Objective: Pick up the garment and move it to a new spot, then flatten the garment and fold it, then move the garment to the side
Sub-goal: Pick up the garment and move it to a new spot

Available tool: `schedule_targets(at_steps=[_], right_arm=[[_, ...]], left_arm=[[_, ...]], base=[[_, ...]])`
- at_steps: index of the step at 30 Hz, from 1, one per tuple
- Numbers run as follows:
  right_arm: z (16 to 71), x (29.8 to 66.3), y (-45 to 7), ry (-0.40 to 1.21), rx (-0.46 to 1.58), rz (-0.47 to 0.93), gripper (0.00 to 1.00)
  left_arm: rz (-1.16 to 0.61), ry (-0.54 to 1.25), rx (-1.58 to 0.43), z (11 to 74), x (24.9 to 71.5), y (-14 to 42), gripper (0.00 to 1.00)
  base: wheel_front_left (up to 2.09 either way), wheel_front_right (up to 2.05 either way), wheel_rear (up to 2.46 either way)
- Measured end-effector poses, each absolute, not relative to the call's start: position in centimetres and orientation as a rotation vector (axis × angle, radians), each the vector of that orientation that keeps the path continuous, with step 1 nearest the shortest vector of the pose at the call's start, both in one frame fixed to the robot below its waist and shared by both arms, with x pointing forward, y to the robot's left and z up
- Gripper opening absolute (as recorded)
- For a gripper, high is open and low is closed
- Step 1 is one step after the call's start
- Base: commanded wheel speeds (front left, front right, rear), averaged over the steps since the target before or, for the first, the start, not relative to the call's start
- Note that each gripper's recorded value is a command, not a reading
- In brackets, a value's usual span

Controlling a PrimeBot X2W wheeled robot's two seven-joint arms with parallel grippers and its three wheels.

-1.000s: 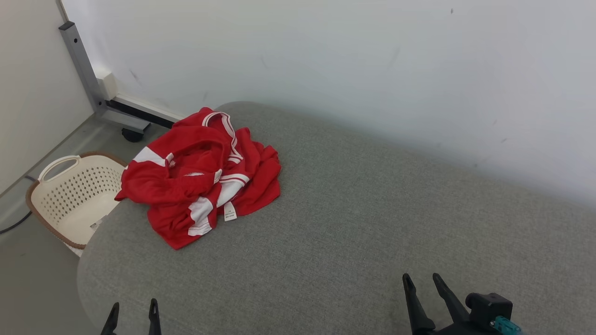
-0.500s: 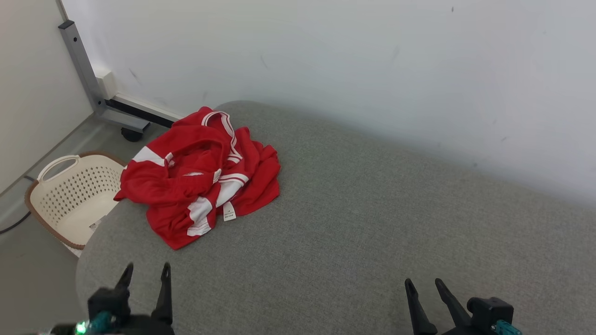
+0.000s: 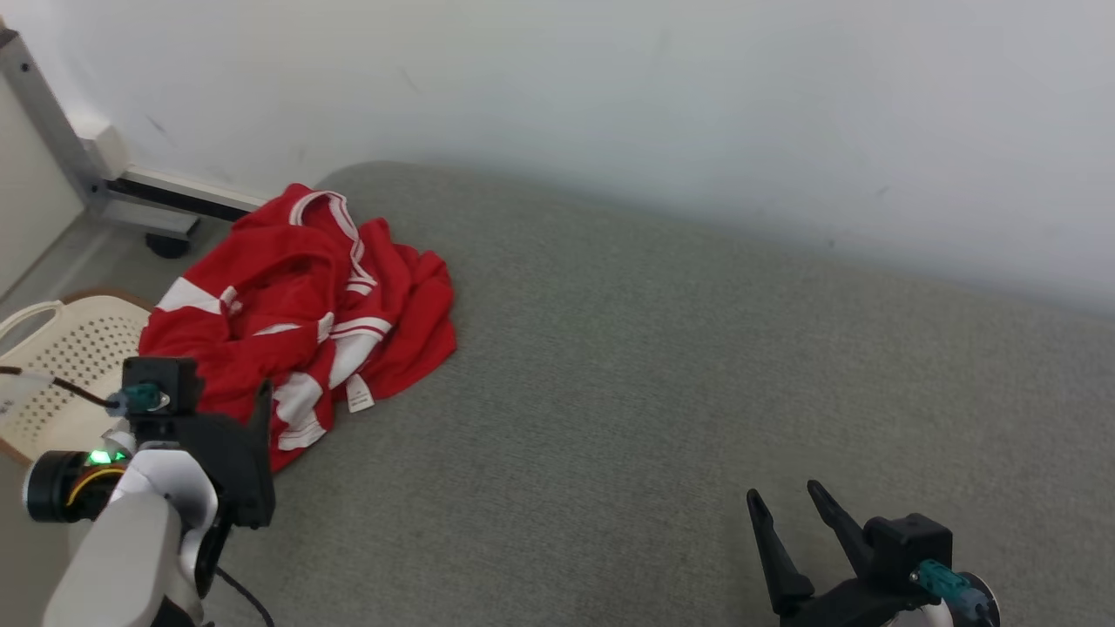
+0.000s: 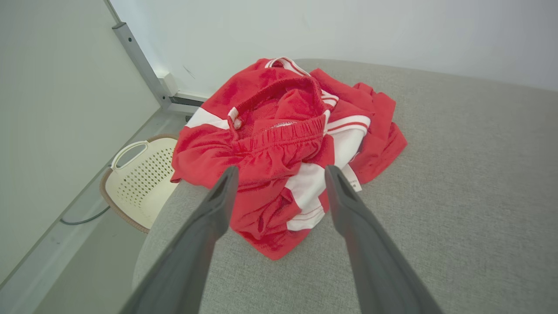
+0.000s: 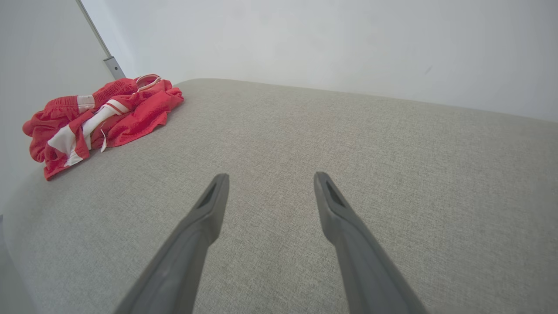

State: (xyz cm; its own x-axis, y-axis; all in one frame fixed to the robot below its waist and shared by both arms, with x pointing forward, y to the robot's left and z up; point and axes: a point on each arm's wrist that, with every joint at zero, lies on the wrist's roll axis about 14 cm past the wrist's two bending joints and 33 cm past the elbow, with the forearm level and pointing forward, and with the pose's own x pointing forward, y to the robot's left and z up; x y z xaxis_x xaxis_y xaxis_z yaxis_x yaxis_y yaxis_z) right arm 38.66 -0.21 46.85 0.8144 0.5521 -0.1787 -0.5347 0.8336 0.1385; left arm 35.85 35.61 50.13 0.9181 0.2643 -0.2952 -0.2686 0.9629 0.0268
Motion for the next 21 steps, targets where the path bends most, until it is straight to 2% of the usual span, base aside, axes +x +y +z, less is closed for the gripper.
schedule_targets(at_steps=[8, 15, 17, 18, 19, 21], right_arm=[[46.1, 39.3, -3.5, 0.252, 0.085, 0.490, 1.00], [44.6, 39.3, -6.5, 0.302, 0.097, 0.405, 1.00], [43.9, 39.1, -7.1, 0.325, 0.100, 0.387, 1.00], [43.8, 39.1, -7.3, 0.330, 0.104, 0.381, 1.00], [43.6, 39.1, -7.4, 0.334, 0.107, 0.377, 1.00], [43.5, 38.9, -7.4, 0.340, 0.119, 0.376, 1.00]], left_arm=[[0.265, 0.454, 0.002, 46.6, 39.0, 35.8, 1.00], [0.368, 0.529, 0.073, 44.4, 40.8, 38.0, 1.00], [0.367, 0.560, 0.075, 43.3, 41.0, 37.7, 0.53], [0.363, 0.574, 0.075, 42.9, 41.2, 37.5, 0.18], [0.357, 0.581, 0.077, 42.6, 41.4, 37.3, 0.00], [0.347, 0.584, 0.074, 42.4, 41.7, 36.8, 0.00]], base=[[0.00, 0.00, 0.00], [0.00, 0.00, 0.00], [0.00, 0.00, 0.00], [0.00, 0.00, 0.00], [0.00, 0.00, 0.00], [0.00, 0.00, 0.00]])
